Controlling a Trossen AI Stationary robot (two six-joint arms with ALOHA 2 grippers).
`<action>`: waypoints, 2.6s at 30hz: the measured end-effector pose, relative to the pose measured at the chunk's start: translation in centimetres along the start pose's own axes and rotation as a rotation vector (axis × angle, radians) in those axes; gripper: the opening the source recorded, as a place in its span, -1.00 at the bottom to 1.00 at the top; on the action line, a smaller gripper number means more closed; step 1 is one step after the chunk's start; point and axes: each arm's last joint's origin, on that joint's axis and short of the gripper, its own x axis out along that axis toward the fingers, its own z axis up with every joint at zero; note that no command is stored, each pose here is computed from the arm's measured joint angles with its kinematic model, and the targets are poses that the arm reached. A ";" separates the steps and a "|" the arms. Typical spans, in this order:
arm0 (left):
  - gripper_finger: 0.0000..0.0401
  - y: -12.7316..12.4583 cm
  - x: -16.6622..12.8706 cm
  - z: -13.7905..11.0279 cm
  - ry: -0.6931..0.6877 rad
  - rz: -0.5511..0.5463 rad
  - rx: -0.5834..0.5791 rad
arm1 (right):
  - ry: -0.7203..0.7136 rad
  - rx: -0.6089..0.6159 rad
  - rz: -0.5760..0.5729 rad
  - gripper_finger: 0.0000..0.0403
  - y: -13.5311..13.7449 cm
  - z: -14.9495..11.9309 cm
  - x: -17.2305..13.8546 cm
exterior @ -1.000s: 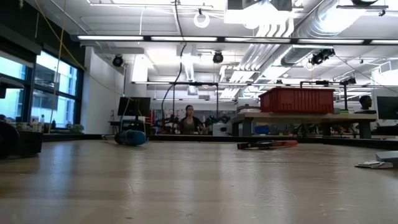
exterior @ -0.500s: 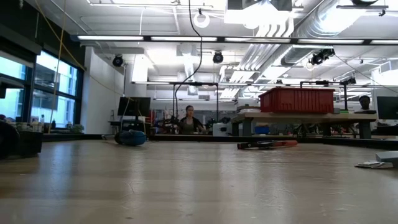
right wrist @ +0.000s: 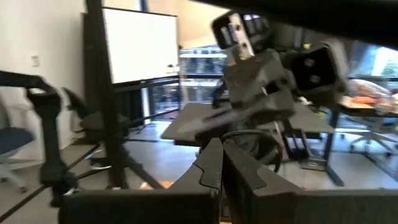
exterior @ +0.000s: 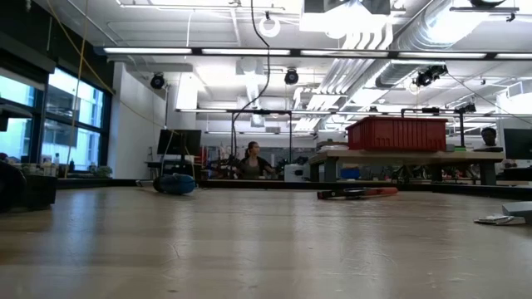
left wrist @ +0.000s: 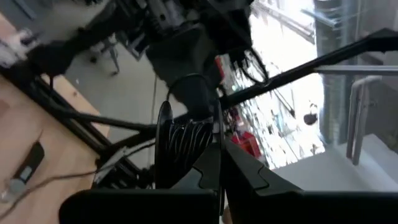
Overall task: Coil cords
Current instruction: Coil the black wire onto the black spool
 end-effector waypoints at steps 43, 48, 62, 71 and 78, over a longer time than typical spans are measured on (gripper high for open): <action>-1.00 1.8 7.8 1.6 0.018 -0.556 0.169 | -0.069 0.062 0.294 -1.00 -2.8 -0.9 1.8; -1.00 1.5 6.4 2.9 -0.062 -0.615 0.292 | -0.078 0.069 0.291 -1.00 -2.9 -0.8 1.9; -1.00 1.1 3.2 5.5 -0.303 -0.658 0.614 | -0.101 0.073 0.158 -1.00 -4.2 -3.2 5.0; -1.00 1.3 1.2 7.2 -0.390 -0.663 0.702 | -0.127 0.171 0.166 -1.00 -4.8 -5.4 7.4; -1.00 1.2 -1.0 8.5 -0.453 -0.655 0.791 | -0.132 0.275 0.128 -0.97 -5.0 -5.5 7.6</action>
